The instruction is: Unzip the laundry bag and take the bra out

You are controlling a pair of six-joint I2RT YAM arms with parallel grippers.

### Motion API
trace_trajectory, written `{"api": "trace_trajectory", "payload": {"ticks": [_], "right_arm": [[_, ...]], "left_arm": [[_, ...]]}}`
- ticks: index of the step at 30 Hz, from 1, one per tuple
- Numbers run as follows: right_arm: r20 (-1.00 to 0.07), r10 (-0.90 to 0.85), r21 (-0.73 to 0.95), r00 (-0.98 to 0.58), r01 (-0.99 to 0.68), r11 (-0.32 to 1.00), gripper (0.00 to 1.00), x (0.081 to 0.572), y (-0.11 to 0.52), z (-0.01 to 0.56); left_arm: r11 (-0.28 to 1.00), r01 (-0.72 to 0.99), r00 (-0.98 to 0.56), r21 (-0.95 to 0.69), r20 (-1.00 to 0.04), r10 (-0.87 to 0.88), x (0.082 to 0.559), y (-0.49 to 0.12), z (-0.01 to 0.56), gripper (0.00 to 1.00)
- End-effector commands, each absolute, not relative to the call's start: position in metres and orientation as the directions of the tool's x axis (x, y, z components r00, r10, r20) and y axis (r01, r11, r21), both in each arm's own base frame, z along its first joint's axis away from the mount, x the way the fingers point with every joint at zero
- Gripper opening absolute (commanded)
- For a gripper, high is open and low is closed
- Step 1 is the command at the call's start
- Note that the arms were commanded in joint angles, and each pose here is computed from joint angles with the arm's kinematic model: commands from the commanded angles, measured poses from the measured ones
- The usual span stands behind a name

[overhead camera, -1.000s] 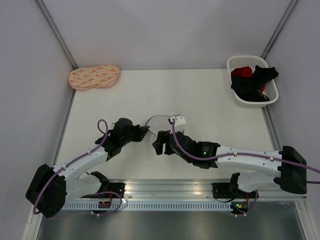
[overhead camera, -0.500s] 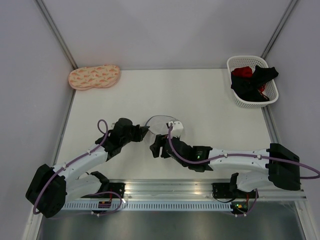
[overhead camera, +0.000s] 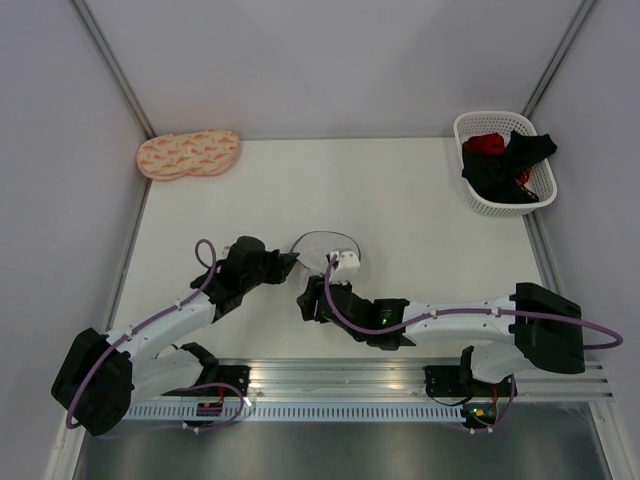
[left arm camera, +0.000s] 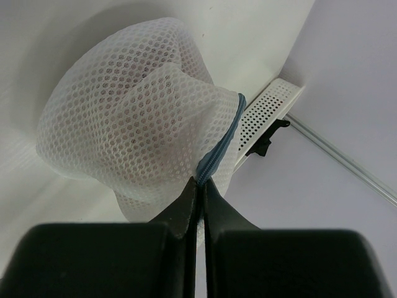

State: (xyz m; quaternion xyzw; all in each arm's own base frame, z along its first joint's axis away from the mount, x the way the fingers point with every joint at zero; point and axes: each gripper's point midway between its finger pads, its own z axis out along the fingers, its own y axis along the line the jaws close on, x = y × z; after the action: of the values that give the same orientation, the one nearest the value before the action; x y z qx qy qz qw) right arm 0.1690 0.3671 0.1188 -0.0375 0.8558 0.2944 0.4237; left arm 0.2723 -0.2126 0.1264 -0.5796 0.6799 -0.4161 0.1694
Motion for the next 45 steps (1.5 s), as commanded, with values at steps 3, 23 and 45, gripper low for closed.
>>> {"api": "trace_trajectory", "payload": {"ticks": [3, 23, 45], "right_arm": [[-0.791, 0.28, 0.464, -0.544, -0.237, 0.854, 0.58, 0.181, 0.368, 0.134], [-0.905, 0.19, 0.247, -0.381, -0.106, 0.963, 0.61, 0.229, 0.342, 0.133], [-0.875, 0.109, 0.142, -0.472, -0.036, 0.989, 0.0, 0.204, 0.264, 0.124]], "left_arm": [[-0.073, -0.659, -0.252, -0.749, 0.311, -0.916, 0.27, -0.216, 0.134, 0.02], [-0.07, -0.655, -0.271, -0.752, 0.32, -0.908, 0.264, -0.216, 0.136, 0.02], [0.101, -0.564, -0.285, -0.82, 0.078, -0.955, 0.258, -0.179, 0.129, 0.02]]}}
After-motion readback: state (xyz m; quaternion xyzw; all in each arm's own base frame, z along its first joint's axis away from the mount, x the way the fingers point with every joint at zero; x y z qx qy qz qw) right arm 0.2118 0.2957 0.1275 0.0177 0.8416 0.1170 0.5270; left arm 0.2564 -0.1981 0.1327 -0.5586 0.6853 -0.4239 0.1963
